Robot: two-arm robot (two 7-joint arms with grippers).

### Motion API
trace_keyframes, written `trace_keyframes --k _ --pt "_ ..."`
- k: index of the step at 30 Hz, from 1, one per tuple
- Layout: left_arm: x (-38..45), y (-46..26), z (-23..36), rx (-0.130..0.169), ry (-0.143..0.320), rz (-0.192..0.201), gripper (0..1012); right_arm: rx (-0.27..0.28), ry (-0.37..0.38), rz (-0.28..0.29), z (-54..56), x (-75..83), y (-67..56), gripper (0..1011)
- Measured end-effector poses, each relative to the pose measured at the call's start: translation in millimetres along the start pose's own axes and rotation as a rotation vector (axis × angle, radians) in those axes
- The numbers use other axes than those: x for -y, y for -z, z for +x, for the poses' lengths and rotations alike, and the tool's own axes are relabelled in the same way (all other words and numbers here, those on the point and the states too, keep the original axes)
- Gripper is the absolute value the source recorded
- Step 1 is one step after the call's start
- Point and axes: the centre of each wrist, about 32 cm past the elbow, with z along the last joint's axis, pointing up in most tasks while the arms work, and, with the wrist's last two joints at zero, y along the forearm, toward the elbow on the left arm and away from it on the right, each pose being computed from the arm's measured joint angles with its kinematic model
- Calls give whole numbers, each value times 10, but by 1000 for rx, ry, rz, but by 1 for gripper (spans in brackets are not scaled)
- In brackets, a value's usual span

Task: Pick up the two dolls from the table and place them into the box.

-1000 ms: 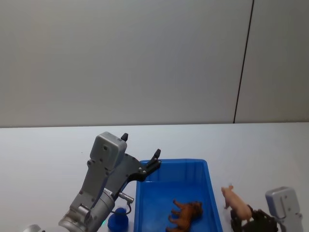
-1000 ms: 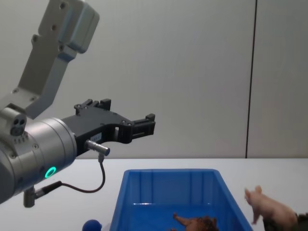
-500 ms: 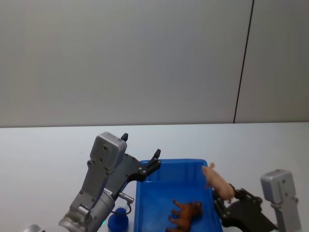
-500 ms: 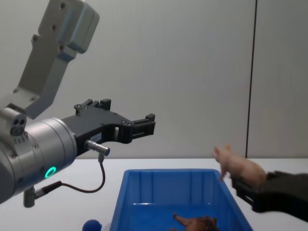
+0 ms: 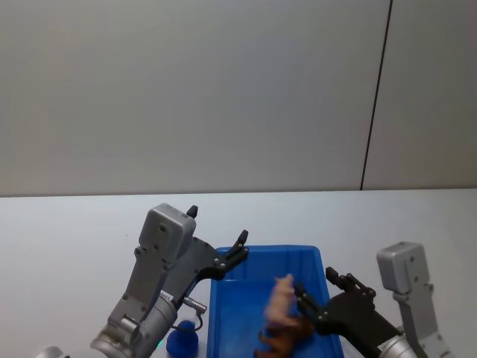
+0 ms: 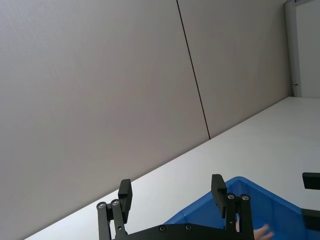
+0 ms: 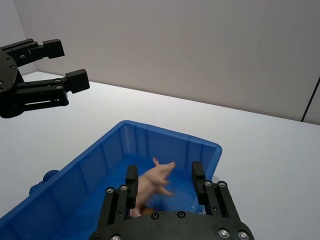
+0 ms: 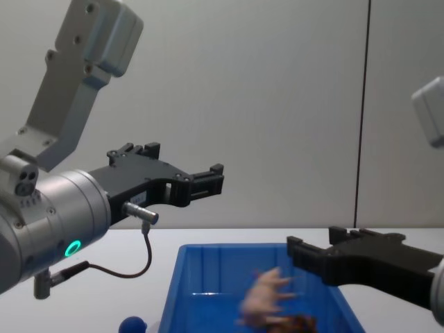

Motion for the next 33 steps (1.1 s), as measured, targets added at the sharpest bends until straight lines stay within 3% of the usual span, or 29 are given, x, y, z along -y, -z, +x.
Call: trace_keyframes --k 2,5,7,14,33 --pt "0 0 0 0 0 0 1001 -1 0 -3 2 -25 -4 686" --pt "0 0 0 0 0 0 1001 -2 2 -6 5 -45 -6 741" --pt "0 0 0 0 0 0 1001 -3 6 -8 9 -53 -7 837" --pt "0 0 0 0 0 0 1001 0 50 -5 37 -42 -6 1001" --pt "0 0 0 0 0 0 1001 -1 197 22 149 194 27 1001"
